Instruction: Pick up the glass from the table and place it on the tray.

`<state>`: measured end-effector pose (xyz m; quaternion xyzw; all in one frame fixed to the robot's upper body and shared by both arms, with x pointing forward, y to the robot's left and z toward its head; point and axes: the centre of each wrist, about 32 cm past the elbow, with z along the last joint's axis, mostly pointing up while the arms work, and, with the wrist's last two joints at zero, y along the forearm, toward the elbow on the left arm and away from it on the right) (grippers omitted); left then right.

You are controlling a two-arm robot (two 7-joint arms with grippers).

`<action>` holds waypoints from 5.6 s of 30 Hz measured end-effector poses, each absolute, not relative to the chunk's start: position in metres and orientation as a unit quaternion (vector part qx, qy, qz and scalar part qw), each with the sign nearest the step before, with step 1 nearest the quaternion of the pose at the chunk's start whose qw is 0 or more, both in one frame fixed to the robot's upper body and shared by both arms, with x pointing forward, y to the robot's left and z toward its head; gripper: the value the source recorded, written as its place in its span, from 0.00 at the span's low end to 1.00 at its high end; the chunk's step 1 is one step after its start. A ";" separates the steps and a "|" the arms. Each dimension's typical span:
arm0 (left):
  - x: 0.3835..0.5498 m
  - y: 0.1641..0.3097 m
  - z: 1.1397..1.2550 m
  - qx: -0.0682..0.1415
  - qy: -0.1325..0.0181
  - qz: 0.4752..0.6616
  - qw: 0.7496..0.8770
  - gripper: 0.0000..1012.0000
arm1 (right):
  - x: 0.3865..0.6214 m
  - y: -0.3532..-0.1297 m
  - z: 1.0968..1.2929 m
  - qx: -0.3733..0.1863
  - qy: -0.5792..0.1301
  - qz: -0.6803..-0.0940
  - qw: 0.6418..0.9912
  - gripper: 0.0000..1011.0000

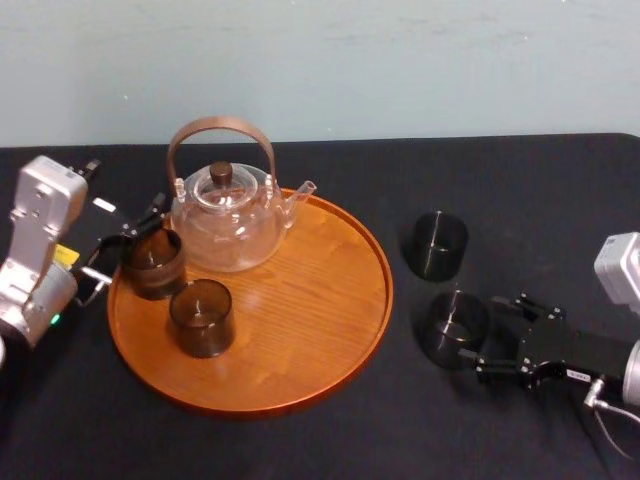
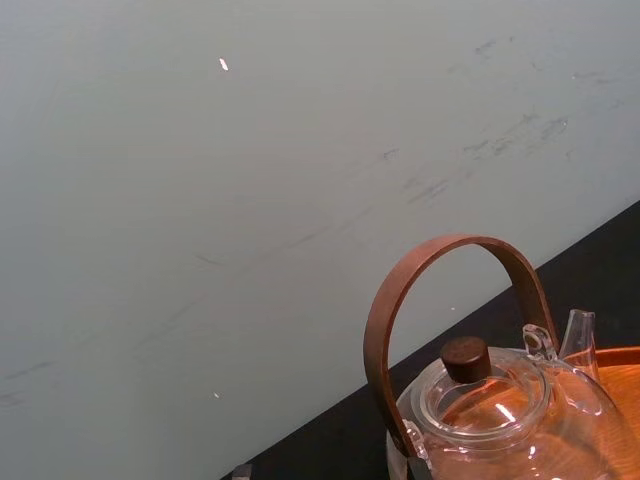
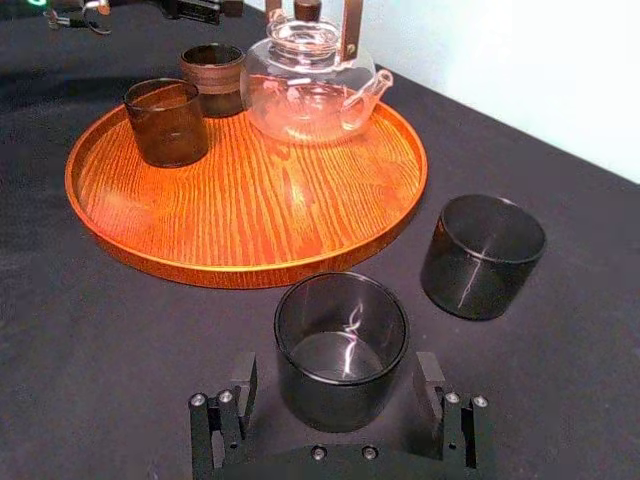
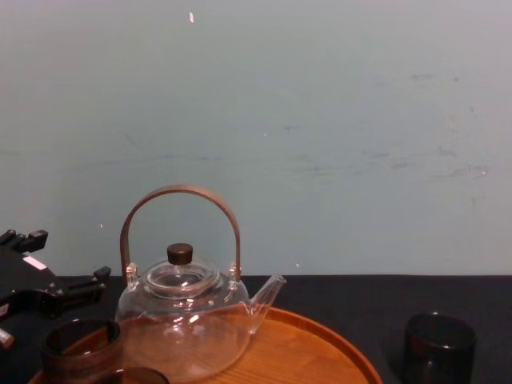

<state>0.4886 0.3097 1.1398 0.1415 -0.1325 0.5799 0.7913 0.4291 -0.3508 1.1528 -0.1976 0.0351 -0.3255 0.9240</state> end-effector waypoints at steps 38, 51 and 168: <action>0.489 0.310 1.140 0.141 -0.132 0.580 0.791 0.99 | 0.459 -0.326 1.151 -0.225 0.053 -0.322 0.918 0.99; 0.489 0.310 1.140 0.141 -0.132 0.580 0.791 0.99 | 0.459 -0.327 1.151 -0.222 0.054 -0.323 0.918 0.89; 0.489 0.310 1.140 0.141 -0.132 0.580 0.791 0.99 | 0.524 -0.210 1.130 -0.173 0.008 -0.164 0.971 0.89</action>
